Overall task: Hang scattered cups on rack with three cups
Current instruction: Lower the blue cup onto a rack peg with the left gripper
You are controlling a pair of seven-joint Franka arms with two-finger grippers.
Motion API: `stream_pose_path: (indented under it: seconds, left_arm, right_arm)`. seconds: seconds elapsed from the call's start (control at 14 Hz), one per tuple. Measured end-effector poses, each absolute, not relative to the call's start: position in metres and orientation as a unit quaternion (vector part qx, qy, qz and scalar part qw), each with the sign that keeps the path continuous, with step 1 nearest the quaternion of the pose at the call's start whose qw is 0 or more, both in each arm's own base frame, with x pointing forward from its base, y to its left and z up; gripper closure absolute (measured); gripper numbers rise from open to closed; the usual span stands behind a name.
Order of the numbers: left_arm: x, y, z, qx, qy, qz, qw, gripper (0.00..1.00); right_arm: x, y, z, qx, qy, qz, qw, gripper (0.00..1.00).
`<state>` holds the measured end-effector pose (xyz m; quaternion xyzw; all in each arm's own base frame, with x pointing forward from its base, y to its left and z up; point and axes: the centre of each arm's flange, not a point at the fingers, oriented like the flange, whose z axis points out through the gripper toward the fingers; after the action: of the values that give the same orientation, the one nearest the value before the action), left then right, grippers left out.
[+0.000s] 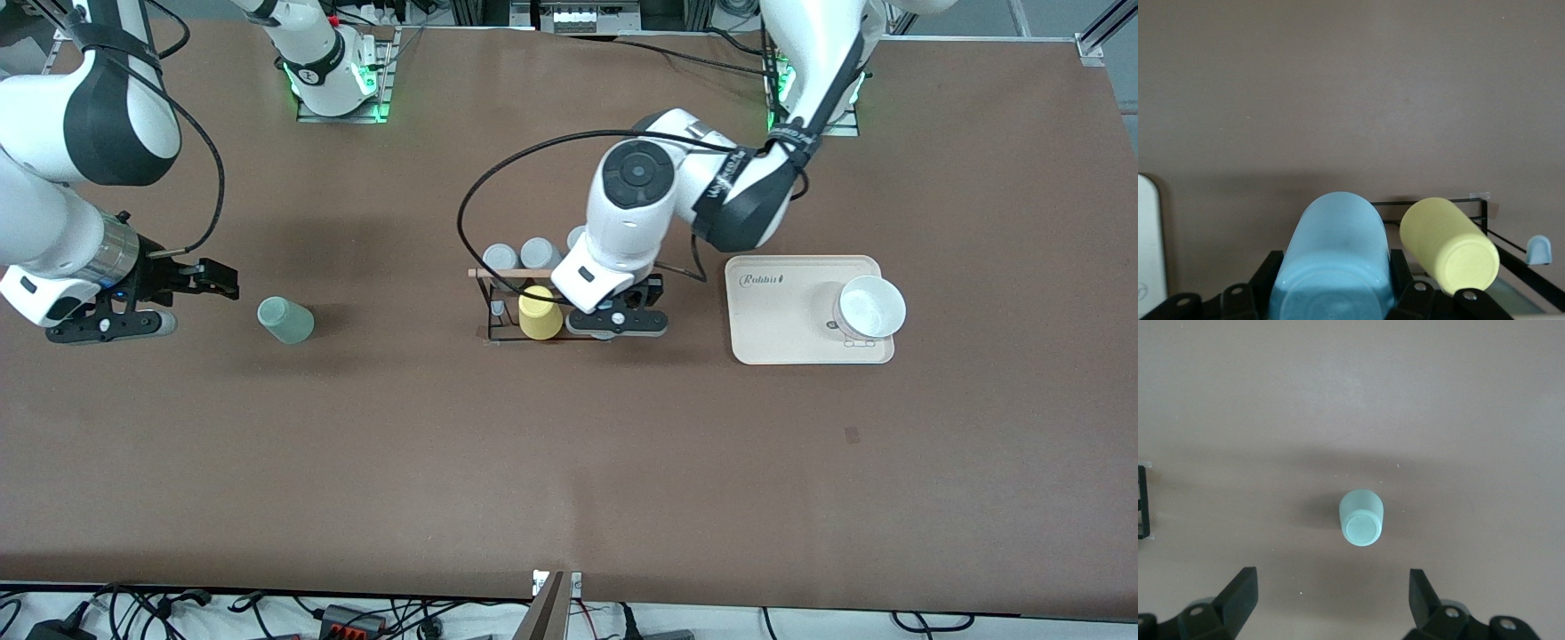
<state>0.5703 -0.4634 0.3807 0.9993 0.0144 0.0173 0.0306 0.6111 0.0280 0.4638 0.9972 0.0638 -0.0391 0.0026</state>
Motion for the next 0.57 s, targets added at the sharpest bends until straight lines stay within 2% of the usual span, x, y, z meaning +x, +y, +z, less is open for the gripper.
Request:
stream_pose_path:
  seconds: [0.57]
  left_arm:
    - [0.556, -0.484, 0.373, 0.999, 0.004, 0.017, 0.028, 0.31]
  right_arm:
    - [0.609, 0.027, 0.457, 0.997, 0.063, -0.042, 0.003, 0.00]
